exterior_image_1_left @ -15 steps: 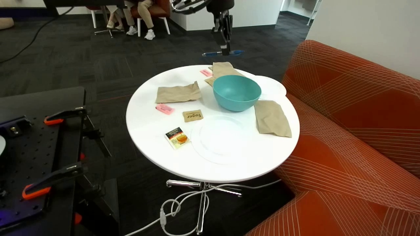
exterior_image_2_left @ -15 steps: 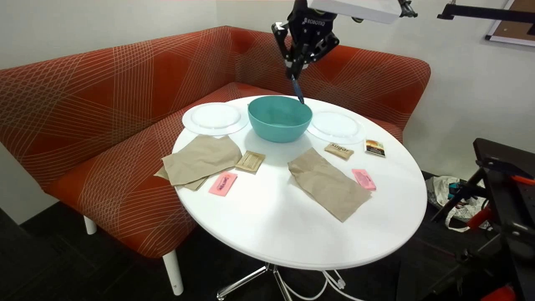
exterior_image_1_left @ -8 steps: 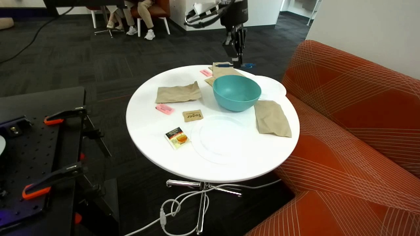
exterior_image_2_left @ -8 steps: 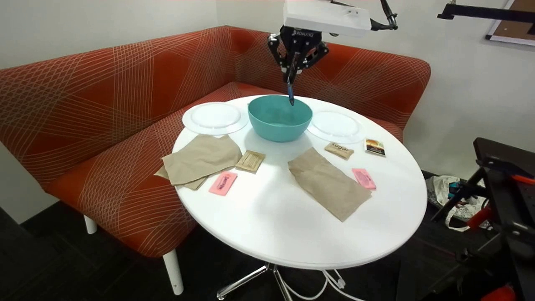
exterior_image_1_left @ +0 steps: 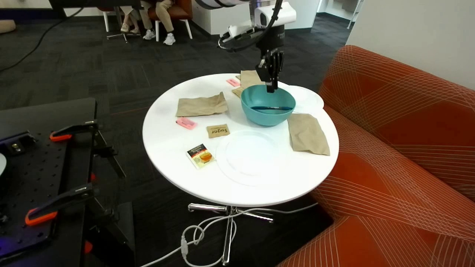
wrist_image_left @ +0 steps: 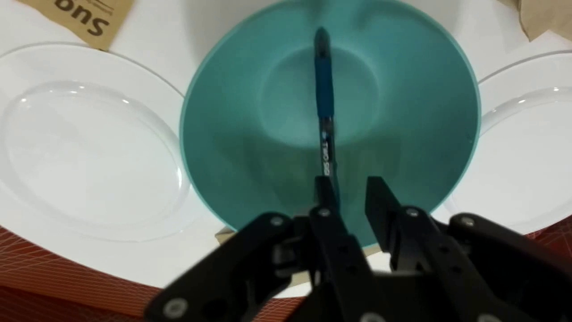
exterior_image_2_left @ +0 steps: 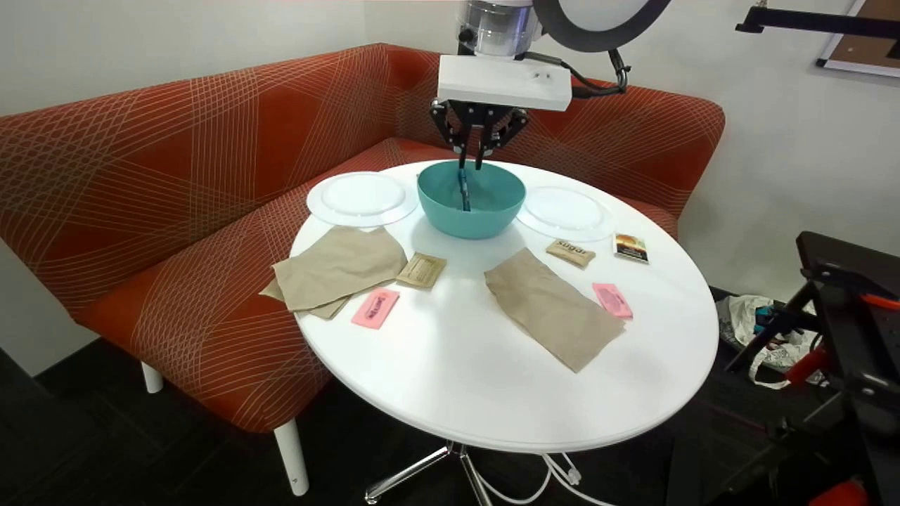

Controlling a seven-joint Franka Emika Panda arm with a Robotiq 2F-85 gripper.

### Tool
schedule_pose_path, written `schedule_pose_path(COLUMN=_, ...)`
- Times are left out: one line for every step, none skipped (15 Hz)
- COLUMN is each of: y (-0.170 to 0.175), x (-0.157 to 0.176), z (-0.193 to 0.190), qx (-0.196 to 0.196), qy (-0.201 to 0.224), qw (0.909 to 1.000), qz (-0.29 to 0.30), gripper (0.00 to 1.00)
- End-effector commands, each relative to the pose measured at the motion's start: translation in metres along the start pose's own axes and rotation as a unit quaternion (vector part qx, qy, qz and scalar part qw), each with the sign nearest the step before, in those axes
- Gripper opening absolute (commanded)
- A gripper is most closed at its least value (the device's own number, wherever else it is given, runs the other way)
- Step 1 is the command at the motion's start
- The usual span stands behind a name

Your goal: Put the pen in the bowl

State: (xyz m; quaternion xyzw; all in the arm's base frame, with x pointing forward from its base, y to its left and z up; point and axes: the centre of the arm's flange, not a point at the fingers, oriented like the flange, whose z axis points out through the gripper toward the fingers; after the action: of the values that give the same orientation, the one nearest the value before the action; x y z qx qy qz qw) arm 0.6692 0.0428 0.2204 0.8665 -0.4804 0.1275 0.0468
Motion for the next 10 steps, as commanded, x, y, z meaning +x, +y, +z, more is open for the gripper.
schedule_pose_path(y=-0.0115, x=0.0072, z=0.0003, qx=-0.016, qy=0.008, qw=0.9997, qz=0.014, gripper=0.56)
schedule_pose_path(y=-0.0117, x=0.0083, z=0.0005, qx=-0.016, qy=0.008, qw=0.9997, qz=0.015, gripper=0.64)
schedule_pose_path(y=-0.0116, x=0.0092, z=0.0001, qx=-0.017, qy=0.009, qw=0.9997, qz=0.015, gripper=0.71)
schedule_pose_path(y=-0.0116, x=0.0099, z=0.0000, qx=-0.018, qy=0.009, qw=0.9997, qz=0.016, gripper=0.80)
schedule_pose_path(y=-0.0114, x=0.0108, z=-0.0005, qx=-0.018, qy=0.009, qw=0.9997, qz=0.016, gripper=0.86)
schedule_pose_path(y=-0.0113, x=0.0113, z=-0.0009, qx=-0.018, qy=0.010, qw=0.9997, qz=0.016, gripper=0.93)
schedule_pose_path(y=-0.0114, x=0.0118, z=-0.0012, qx=-0.019, qy=0.010, qw=0.9997, qz=0.015, gripper=0.99)
schedule_pose_path(y=-0.0114, x=0.0120, z=-0.0015, qx=-0.020, qy=0.011, qw=0.9996, qz=0.016, gripper=1.00)
schedule_pose_path(y=-0.0117, x=0.0121, z=-0.0020, qx=-0.020, qy=0.011, qw=0.9996, qz=0.016, gripper=1.00)
schedule_pose_path(y=-0.0117, x=0.0122, z=-0.0025, qx=-0.020, qy=0.012, qw=0.9996, qz=0.016, gripper=1.00)
